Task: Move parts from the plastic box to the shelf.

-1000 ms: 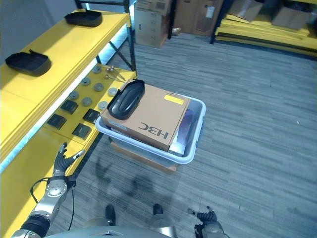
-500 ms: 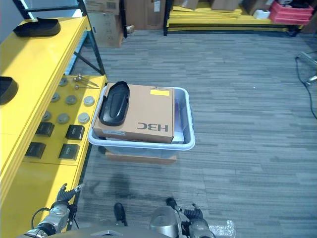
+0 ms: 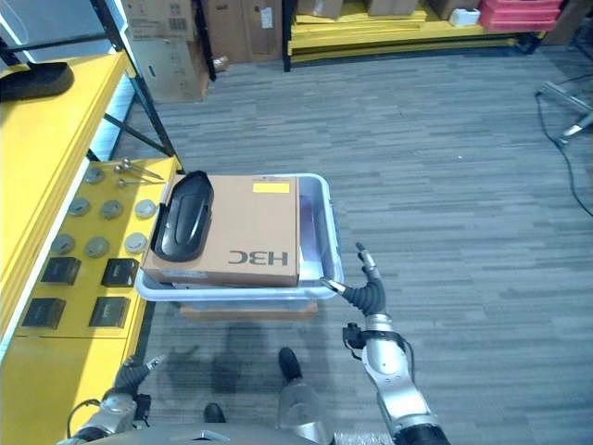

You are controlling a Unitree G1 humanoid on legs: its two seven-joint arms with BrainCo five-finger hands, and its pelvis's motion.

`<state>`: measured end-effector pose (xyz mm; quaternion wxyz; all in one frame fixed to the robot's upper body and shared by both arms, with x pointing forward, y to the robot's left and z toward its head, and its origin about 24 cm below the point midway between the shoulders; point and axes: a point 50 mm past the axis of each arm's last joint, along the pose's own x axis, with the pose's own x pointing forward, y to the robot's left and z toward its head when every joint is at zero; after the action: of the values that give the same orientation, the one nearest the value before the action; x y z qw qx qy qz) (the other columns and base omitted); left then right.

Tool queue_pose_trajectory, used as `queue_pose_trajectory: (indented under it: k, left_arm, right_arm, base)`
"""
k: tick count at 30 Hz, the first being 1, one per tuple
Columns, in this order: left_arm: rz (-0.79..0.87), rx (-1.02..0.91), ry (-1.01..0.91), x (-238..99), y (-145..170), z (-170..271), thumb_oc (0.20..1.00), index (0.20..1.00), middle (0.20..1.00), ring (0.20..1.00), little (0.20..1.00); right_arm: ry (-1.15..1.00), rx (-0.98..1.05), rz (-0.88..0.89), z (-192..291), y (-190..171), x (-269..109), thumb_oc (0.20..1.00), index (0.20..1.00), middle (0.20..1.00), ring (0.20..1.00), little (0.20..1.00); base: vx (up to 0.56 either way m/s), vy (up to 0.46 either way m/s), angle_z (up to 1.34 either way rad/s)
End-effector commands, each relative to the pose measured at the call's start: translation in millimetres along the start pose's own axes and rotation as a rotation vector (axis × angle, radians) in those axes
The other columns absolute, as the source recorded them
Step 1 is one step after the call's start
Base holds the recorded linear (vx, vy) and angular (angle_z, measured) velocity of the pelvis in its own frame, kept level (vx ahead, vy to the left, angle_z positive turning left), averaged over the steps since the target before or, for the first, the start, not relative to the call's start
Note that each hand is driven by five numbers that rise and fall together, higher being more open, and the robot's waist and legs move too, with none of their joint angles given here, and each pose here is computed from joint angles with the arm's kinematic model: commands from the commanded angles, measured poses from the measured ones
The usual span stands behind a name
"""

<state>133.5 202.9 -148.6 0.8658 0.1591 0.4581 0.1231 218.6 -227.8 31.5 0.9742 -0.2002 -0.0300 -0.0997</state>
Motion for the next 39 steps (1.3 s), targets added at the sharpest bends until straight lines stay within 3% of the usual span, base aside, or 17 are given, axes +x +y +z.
queue_pose_trajectory:
  k: [1,12,15,21,26,39]
  left_arm:
    - [-0.027,0.204,-0.152,7,0,30,1.0,1.0,1.0,1.0,1.0]
    - [-0.114,0.291,-0.239,3,-18,46,1.0,1.0,1.0,1.0,1.0]
    - [-0.096,0.241,-0.218,5,-14,48,1.0,1.0,1.0,1.0,1.0]
    - [-0.072,0.223,-0.182,8,-10,46,1.0,1.0,1.0,1.0,1.0]
    - [-0.076,0.236,-0.195,9,-8,51,1.0,1.0,1.0,1.0,1.0]
    - [-0.093,0.273,-0.18,11,-5,47,1.0,1.0,1.0,1.0,1.0]
  right_arm:
    - [-0.238,0.083,-0.03,45,6,32,1.0,1.0,1.0,1.0,1.0]
    - [-0.321,-0.057,-0.13,107,14,130,1.0,1.0,1.0,1.0,1.0]
    - [-0.363,-0.067,-0.185,147,12,161,1.0,1.0,1.0,1.0,1.0]
    - [-0.35,-0.15,-0.165,175,25,183,1.0,1.0,1.0,1.0,1.0]
    - [-0.219,-0.321,-0.05,160,52,192,1.0,1.0,1.0,1.0,1.0]
    - [0.037,-0.469,-0.103,141,27,206,1.0,1.0,1.0,1.0,1.0]
  base:
    - [-0.01,-0.099,0.33]
    - [-0.03,-0.048,0.3]
    - [-0.01,-0.01,0.3]
    - [0.01,0.022,0.12]
    - [0.02,0.005,0.04]
    - [0.0,0.005,0.15]
